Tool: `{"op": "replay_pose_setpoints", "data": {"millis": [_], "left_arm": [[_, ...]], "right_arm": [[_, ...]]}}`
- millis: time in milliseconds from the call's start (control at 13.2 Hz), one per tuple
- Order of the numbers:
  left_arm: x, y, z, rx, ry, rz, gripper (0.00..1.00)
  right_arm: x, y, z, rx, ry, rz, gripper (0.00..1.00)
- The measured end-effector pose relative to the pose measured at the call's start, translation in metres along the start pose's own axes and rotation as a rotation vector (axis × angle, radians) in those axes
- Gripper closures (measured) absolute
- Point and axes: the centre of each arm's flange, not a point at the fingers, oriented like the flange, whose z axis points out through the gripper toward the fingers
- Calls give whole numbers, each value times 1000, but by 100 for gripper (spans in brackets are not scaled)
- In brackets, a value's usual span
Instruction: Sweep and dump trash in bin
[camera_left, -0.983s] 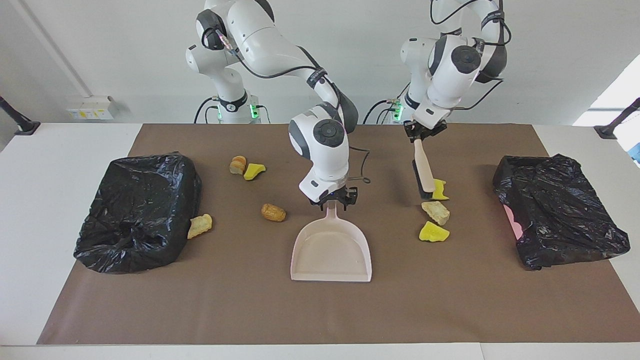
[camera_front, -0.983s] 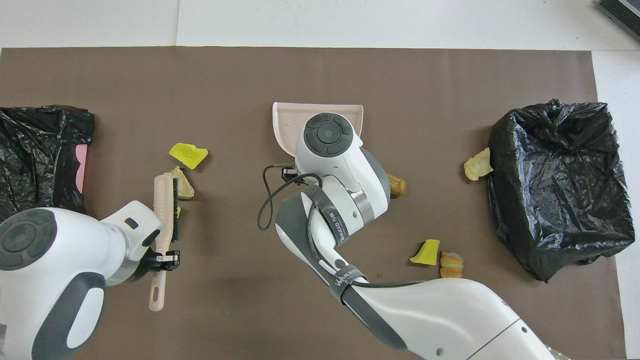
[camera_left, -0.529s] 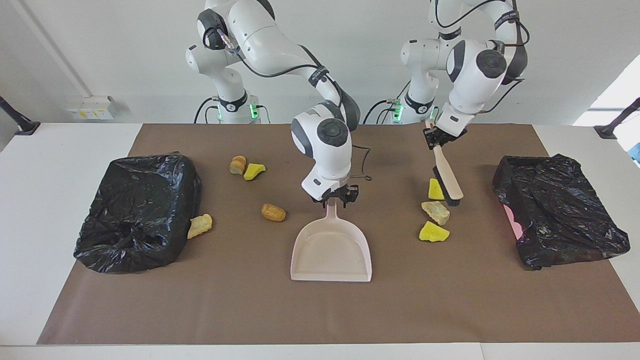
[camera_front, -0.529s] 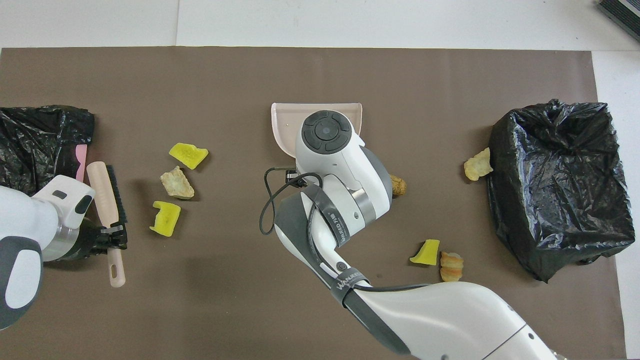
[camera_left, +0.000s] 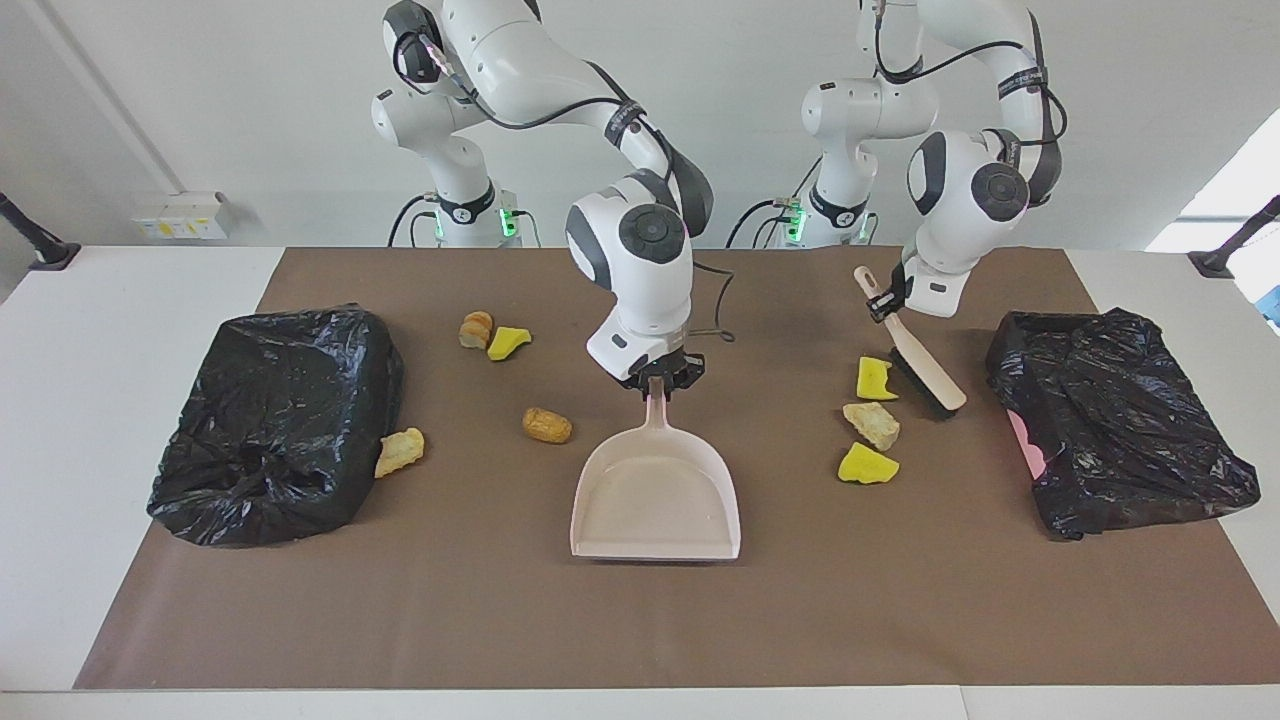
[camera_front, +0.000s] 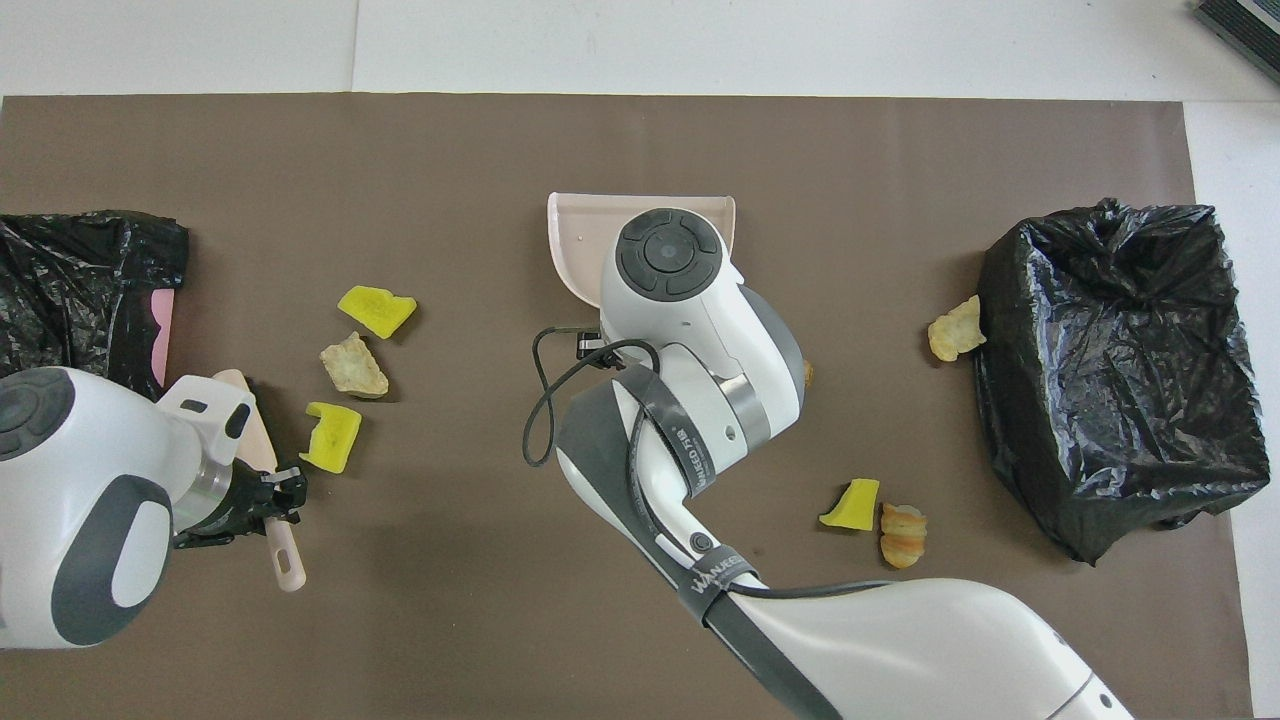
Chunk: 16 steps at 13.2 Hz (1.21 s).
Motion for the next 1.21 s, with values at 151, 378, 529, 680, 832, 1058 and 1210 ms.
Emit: {"op": "replay_pose_setpoints", "data": {"millis": [151, 378, 529, 680, 832, 1058, 1210], "left_arm": [[1, 18, 8, -15, 34, 33, 74], [13, 40, 5, -37, 70, 83, 74], [24, 50, -5, -46, 86, 157, 74], [31, 55, -13, -51, 99, 235, 74], [39, 58, -20, -56, 109, 272, 74], [66, 45, -31, -8, 157, 329, 74], [89, 28, -37, 10, 182, 346, 74]], "right_arm": [[-2, 18, -18, -4, -13, -140, 69], [-5, 45, -22, -11, -46, -419, 69], [-5, 58, -12, -14, -71, -643, 69], [-5, 69, -6, -44, -88, -834, 69], [-5, 74, -6, -87, -99, -998, 69], [-10, 74, -7, -142, -114, -1127, 69], [-12, 81, 2, -173, -152, -1182, 69]]}}
